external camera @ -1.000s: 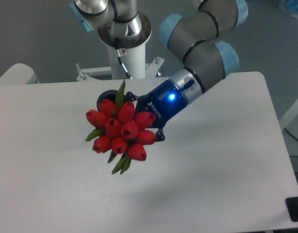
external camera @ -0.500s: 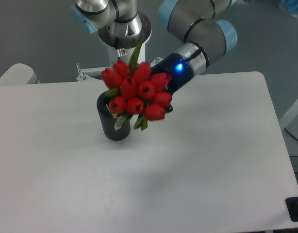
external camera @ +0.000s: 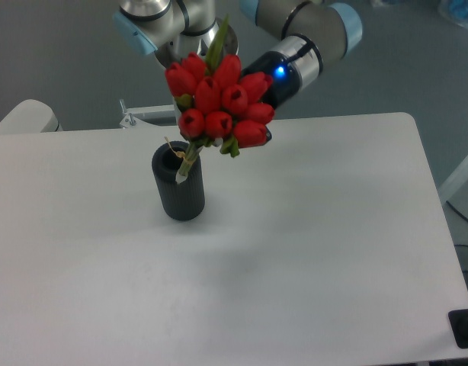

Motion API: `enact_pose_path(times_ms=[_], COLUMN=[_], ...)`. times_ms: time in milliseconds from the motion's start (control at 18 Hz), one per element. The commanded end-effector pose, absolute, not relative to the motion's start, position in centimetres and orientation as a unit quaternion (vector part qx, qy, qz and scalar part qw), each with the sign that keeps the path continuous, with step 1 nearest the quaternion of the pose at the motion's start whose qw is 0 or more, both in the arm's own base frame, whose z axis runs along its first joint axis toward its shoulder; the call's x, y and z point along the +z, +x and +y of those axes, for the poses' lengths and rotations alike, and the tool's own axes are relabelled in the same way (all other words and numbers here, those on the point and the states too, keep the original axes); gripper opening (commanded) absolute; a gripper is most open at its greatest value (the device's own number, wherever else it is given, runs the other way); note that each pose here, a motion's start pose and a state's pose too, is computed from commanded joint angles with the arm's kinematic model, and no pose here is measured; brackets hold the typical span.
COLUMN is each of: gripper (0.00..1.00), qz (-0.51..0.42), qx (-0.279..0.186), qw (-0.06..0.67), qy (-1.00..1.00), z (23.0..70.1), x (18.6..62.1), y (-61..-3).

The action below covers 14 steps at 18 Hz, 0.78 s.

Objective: Insert the flowers into the vase
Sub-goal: 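Raise the tulips to align the stems above the vase opening, then lower the tulip stems down into the black vase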

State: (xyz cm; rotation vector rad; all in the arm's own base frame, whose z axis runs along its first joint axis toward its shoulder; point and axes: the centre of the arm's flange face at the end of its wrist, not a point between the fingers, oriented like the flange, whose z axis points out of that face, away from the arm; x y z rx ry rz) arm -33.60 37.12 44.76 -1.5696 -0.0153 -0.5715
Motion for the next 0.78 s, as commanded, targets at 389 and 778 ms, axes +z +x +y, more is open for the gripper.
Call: enact_pose_path(times_ms=[389,778], gripper=[0.14,0.15], qz=[-0.025,-0.023], qx=[-0.247,-0.233], qw=[0.673,0.676], qy=[-0.697,-0.699], z=[35.2,34.3], x=[43.9,41.2], y=[-32.8,-32.3])
